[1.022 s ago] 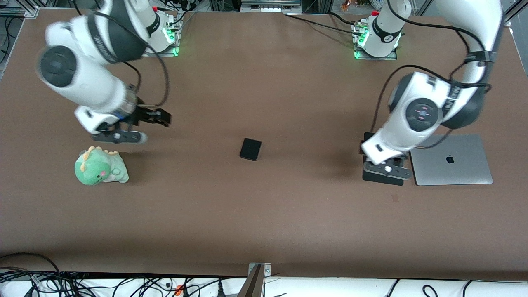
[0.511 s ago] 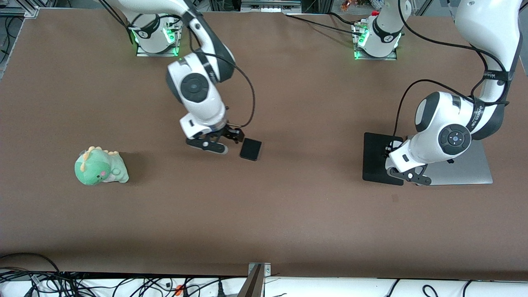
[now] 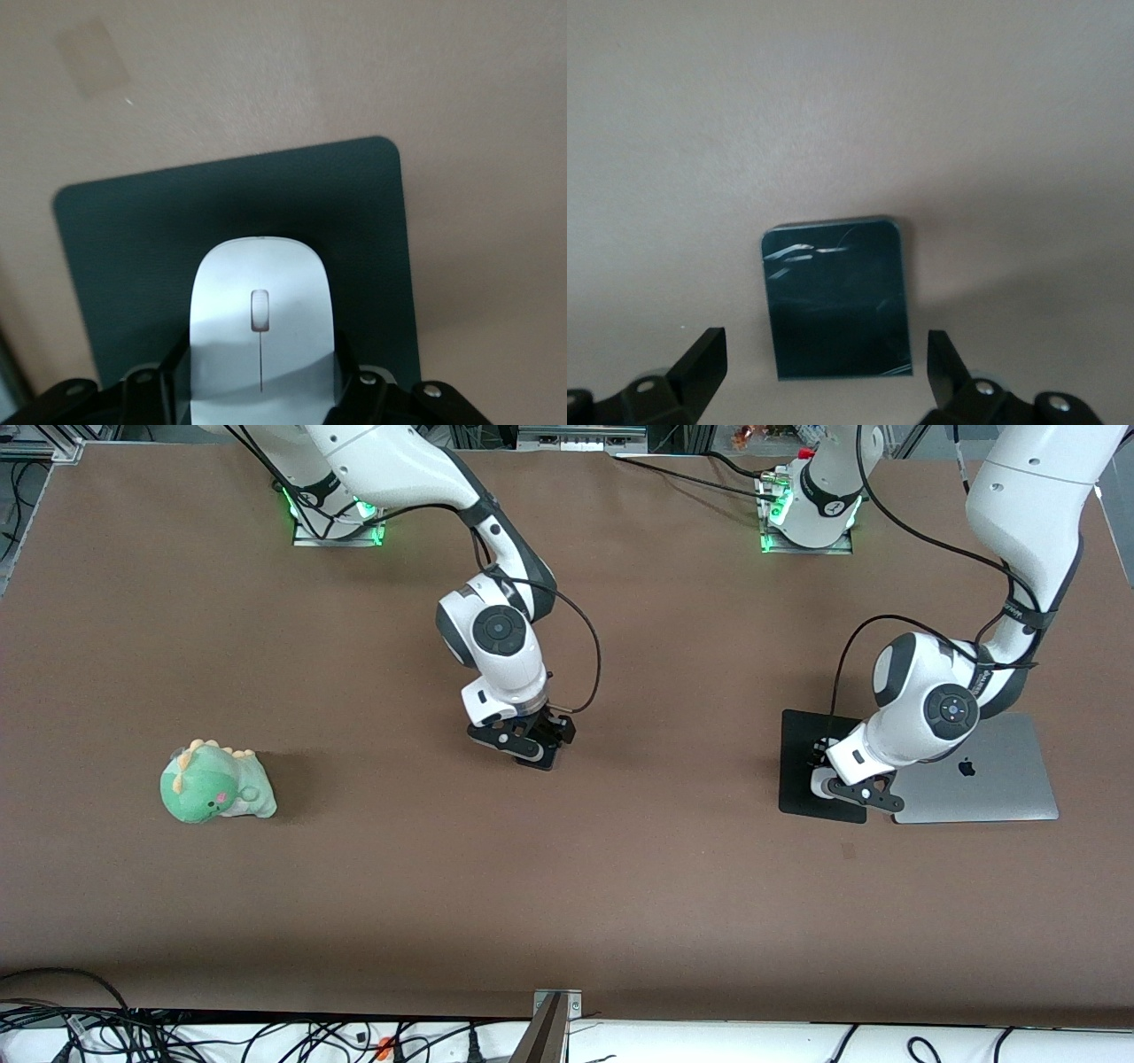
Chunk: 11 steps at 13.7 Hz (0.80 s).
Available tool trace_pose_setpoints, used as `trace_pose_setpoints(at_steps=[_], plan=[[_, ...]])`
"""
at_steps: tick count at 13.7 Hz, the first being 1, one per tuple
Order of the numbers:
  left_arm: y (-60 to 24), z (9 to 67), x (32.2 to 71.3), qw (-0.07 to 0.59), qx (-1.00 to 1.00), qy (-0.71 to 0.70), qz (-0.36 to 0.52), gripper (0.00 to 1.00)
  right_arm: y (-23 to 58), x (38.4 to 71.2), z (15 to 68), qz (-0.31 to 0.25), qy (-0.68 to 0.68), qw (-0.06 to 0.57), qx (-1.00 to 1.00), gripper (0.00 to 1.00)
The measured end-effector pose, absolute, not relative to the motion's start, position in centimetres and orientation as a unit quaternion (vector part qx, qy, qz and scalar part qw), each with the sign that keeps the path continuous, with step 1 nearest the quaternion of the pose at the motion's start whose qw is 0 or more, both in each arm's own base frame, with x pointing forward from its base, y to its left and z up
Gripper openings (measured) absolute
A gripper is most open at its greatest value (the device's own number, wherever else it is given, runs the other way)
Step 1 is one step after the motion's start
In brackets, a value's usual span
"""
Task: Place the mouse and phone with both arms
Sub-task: 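Lower the mouse onto the pad while the right gripper grasps the phone, then open the left gripper and lift it away from the mouse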
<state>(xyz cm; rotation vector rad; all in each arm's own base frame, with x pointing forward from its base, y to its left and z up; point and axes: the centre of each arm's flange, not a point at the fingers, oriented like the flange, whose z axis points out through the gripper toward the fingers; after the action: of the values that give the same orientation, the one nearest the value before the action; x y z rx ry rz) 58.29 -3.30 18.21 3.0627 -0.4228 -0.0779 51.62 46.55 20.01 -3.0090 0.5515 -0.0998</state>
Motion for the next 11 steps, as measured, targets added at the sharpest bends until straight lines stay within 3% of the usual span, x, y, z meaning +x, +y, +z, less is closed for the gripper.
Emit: trace_pose_setpoints(at_steps=[1, 4, 5, 11], plan=[[-3.2, 18.0, 58.1, 0.025, 0.990, -0.136, -0.024, 0.66, 46.8, 51.4, 19.3, -0.032, 0.180, 0.039, -0.982, 1.00], [-3.0, 19.0, 58.6, 0.022, 0.991, -0.134, -0.014, 0.95, 47.2, 51.3, 18.3, -0.036, 0.177, 0.041, -0.983, 1.00], [-2.9, 19.9, 59.0, 0.019, 0.991, -0.134, -0.008, 1.00, 47.2, 51.3, 18.1, -0.036, 0.176, 0.040, -0.983, 1.00], [-3.5, 34.9, 62.9, -0.022, 0.989, -0.136, -0.058, 1.00, 47.0, 51.4, 18.2, -0.043, 0.161, 0.023, -0.986, 1.00]])
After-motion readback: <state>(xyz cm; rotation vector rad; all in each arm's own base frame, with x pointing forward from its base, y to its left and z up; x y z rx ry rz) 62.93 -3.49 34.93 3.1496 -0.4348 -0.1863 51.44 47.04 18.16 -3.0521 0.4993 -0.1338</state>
